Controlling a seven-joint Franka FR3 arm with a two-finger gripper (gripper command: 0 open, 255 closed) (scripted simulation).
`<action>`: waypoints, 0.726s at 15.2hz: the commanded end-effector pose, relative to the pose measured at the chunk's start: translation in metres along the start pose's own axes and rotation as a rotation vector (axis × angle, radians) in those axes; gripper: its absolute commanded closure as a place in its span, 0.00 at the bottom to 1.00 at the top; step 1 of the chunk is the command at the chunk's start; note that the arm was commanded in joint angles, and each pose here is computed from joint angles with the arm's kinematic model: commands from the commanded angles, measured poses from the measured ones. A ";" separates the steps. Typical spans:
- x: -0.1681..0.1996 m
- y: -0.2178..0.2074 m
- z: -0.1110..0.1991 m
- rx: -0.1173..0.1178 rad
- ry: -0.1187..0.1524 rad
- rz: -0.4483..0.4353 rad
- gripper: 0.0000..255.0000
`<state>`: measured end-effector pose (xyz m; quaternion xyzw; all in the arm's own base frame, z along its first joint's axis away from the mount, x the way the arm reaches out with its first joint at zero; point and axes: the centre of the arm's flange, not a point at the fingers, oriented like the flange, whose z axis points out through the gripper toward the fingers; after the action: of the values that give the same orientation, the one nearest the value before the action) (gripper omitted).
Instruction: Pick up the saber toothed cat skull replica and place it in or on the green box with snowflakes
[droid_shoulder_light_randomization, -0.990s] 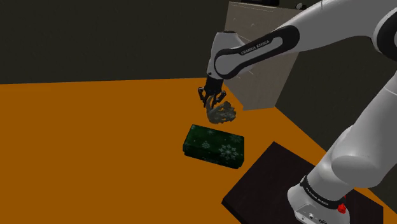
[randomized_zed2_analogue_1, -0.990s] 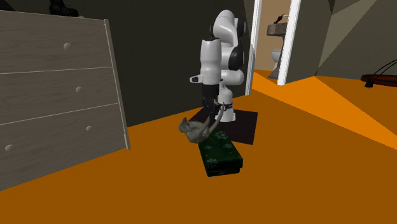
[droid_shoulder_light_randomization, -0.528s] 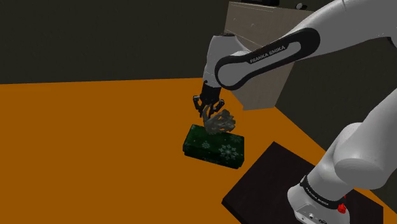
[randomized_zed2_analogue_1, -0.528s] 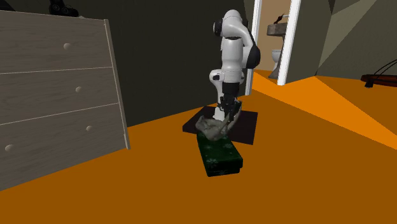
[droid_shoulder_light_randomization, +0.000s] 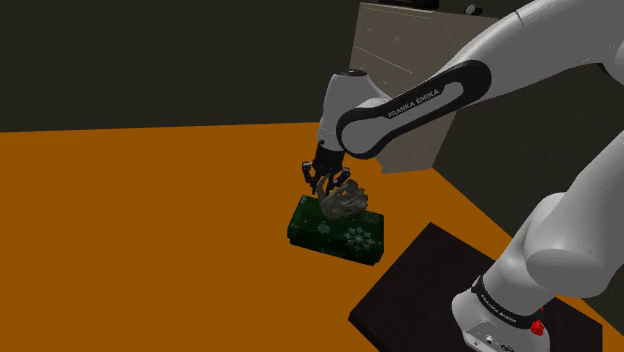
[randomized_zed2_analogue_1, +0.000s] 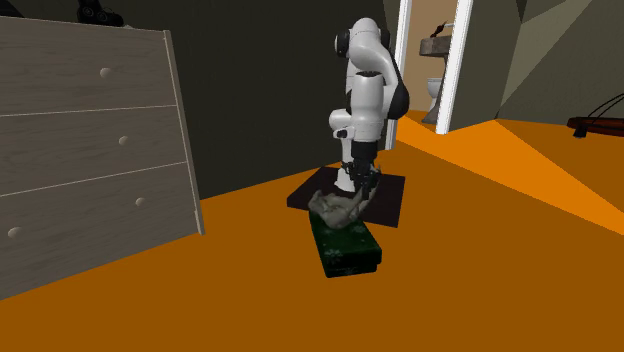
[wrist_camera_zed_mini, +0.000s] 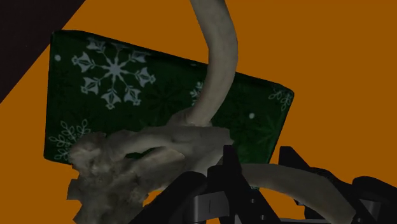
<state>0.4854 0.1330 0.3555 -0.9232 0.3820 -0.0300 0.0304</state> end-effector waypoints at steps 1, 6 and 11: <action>-0.001 0.003 0.013 -0.007 -0.004 0.003 1.00; -0.002 0.005 0.040 -0.007 -0.004 0.003 1.00; -0.002 0.007 0.059 -0.007 -0.004 0.003 1.00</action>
<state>0.4852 0.1454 0.3389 -0.9215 0.3787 -0.0648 0.0561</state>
